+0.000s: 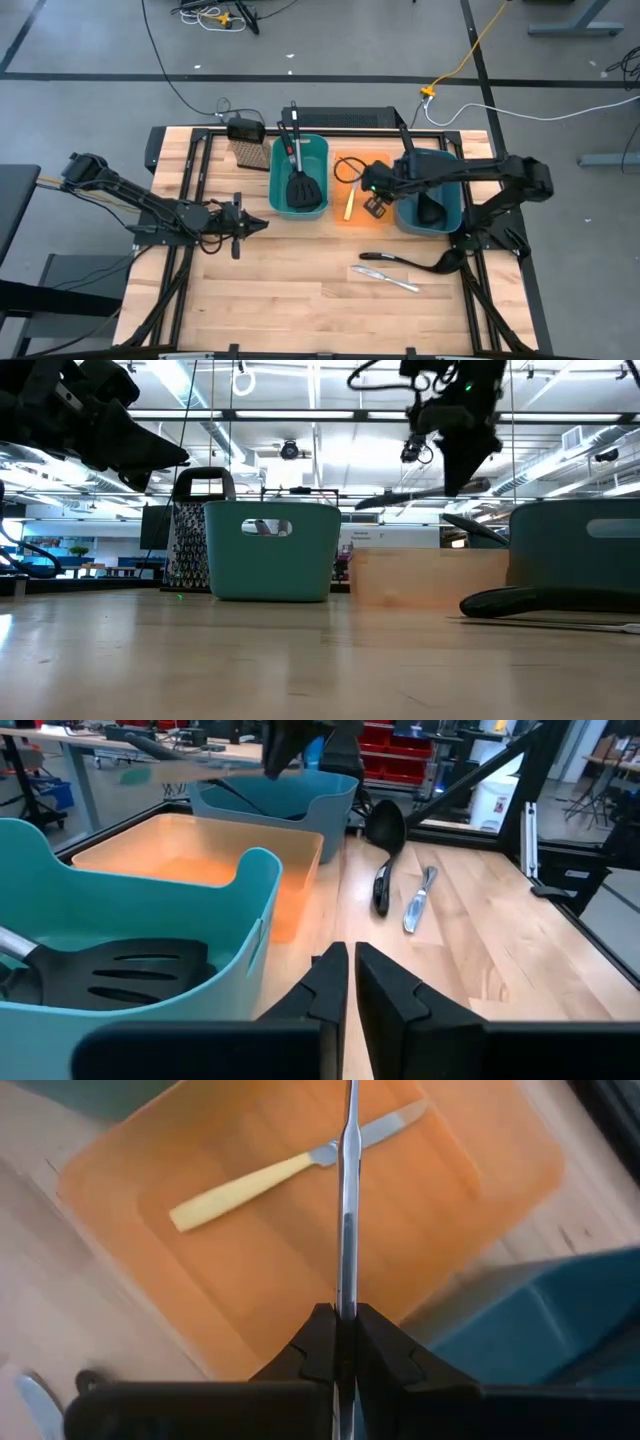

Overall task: Pick & Place Kitchen Items
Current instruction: Put the bottom silver table knife into the orange bin

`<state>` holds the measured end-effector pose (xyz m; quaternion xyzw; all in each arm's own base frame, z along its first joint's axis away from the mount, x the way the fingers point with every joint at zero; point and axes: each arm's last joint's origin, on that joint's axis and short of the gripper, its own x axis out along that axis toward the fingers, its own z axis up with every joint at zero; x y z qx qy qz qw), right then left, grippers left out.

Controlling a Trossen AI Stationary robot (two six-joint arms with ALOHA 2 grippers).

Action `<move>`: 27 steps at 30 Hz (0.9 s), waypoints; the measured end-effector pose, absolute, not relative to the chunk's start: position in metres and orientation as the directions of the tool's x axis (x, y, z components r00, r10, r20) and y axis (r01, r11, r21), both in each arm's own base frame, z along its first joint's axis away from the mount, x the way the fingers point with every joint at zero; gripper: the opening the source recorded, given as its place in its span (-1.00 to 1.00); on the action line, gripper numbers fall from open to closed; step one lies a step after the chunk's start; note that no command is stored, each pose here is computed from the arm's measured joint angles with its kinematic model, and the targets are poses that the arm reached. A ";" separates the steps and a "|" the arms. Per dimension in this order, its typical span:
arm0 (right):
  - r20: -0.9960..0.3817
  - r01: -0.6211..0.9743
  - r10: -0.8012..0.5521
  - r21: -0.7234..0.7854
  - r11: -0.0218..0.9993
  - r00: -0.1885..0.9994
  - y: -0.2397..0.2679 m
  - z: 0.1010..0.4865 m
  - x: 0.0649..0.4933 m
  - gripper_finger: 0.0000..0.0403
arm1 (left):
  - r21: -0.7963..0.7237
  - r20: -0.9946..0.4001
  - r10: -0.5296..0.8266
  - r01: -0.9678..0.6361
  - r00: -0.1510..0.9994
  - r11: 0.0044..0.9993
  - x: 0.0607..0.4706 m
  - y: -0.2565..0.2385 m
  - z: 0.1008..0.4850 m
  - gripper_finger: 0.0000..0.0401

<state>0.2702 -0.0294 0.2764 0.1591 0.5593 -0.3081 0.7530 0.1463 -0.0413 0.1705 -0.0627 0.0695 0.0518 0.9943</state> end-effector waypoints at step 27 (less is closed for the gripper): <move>-0.978 0.728 -0.182 -0.054 0.684 0.098 -0.106 0.215 0.303 -0.88 | -0.099 -0.145 0.068 -0.083 0.987 0.992 0.146 -0.042 0.171 -0.85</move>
